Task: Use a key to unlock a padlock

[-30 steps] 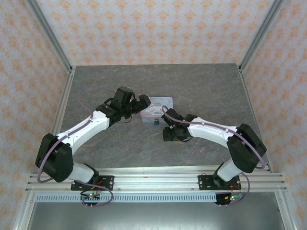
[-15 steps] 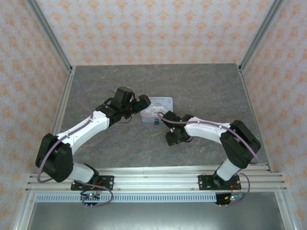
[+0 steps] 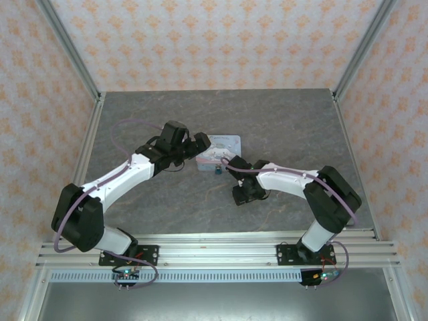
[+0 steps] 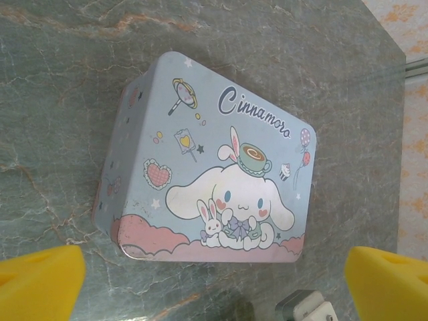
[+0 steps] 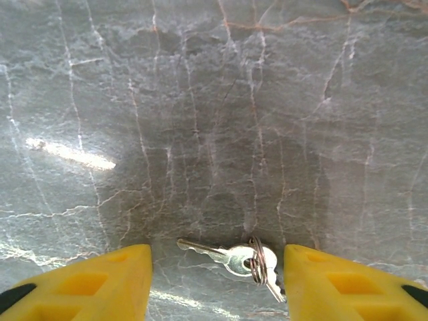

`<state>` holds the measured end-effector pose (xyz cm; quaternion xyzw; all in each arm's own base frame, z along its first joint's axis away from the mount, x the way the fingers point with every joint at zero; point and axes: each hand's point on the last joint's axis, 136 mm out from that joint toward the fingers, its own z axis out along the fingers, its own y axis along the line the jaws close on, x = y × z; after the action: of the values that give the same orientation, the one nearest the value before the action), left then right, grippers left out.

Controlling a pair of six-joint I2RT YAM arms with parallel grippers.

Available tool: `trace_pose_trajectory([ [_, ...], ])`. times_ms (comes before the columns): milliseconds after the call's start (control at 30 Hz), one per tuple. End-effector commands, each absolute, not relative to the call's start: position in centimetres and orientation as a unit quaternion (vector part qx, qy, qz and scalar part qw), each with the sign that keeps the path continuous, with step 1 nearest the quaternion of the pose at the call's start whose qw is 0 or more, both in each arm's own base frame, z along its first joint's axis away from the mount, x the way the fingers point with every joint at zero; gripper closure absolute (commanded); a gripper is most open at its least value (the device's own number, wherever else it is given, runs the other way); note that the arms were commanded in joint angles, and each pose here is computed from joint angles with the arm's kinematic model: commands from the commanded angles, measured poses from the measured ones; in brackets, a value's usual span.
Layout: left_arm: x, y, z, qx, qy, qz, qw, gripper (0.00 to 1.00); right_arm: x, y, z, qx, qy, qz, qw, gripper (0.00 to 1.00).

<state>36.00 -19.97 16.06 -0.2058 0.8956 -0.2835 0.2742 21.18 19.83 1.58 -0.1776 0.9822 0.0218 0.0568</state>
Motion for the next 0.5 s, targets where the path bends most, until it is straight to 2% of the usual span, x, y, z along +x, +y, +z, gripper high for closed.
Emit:
trace_pose_trajectory([
  [0,36.7,-20.3,17.4,-0.196,0.891,-0.288,0.292,0.00,19.7,20.2,1.2,-0.166,0.984,0.050,0.031,0.49],
  [267,36.8,-20.4,17.4,-0.196,0.891,-0.289,0.292,0.00,18.9,21.8,2.6,-0.146,0.983,0.103,0.033,0.52],
  [467,36.8,-20.4,17.3,-0.196,0.891,-0.289,0.291,0.00,18.7,21.9,3.1,-0.141,0.984,0.103,0.040,0.51],
])
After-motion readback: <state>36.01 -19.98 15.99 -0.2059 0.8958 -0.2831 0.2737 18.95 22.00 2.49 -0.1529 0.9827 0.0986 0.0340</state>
